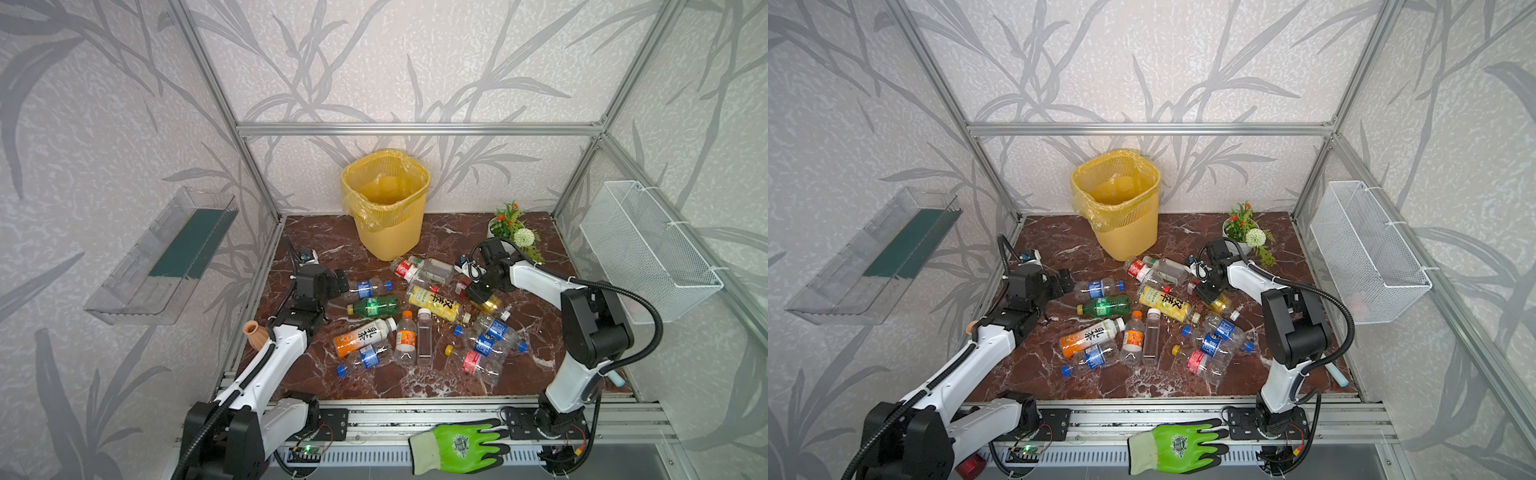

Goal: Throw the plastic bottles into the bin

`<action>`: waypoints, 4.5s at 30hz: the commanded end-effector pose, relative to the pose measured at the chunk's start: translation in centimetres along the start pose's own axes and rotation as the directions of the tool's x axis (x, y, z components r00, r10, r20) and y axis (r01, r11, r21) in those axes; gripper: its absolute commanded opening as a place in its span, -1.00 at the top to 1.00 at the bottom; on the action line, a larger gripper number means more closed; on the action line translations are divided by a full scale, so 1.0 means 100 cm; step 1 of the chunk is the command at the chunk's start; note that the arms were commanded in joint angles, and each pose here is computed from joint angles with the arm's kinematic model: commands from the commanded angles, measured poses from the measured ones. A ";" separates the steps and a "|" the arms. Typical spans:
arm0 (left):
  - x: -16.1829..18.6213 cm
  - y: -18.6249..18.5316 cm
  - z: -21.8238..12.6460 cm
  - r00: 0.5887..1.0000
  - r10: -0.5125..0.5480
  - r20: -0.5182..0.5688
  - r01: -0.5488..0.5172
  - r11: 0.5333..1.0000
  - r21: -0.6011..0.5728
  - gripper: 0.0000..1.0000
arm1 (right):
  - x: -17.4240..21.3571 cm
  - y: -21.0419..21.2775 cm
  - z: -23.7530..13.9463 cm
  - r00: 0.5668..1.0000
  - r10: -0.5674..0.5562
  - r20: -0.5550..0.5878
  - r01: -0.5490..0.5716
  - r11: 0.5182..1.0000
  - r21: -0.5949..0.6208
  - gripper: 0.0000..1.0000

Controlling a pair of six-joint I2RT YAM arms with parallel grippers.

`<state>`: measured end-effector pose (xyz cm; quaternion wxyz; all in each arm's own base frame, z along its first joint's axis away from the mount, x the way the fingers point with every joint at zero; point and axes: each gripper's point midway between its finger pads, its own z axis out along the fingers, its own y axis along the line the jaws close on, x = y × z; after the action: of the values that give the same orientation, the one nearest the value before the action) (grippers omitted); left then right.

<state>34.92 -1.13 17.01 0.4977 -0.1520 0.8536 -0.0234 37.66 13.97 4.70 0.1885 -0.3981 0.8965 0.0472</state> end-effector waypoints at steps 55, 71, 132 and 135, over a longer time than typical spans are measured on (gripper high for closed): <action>-0.022 -0.032 -0.039 0.995 -0.014 0.096 0.000 0.990 0.141 -0.98 | -0.334 0.017 -0.365 0.108 0.020 0.994 -0.146 0.989 -0.004 -0.89; 0.029 -0.114 -0.056 0.939 0.340 0.061 -0.341 0.885 0.317 -0.99 | -0.073 -0.008 -0.190 0.505 0.190 0.842 -0.464 0.882 0.079 -0.90; 0.228 -0.244 -0.098 0.635 0.574 -0.517 -0.419 0.818 0.394 -0.18 | 0.063 -0.042 -0.143 0.422 0.490 0.763 -0.775 0.632 0.023 -0.90; 0.232 -0.242 -0.095 0.627 0.576 -0.525 -0.426 0.817 0.389 -0.18 | 0.064 -0.042 -0.143 0.422 0.491 0.762 -0.775 0.631 0.023 -0.90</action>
<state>21.53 -31.70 6.92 0.1869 0.1766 0.9657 -0.0359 32.74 3.53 15.69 0.5437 0.0670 0.8318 0.0893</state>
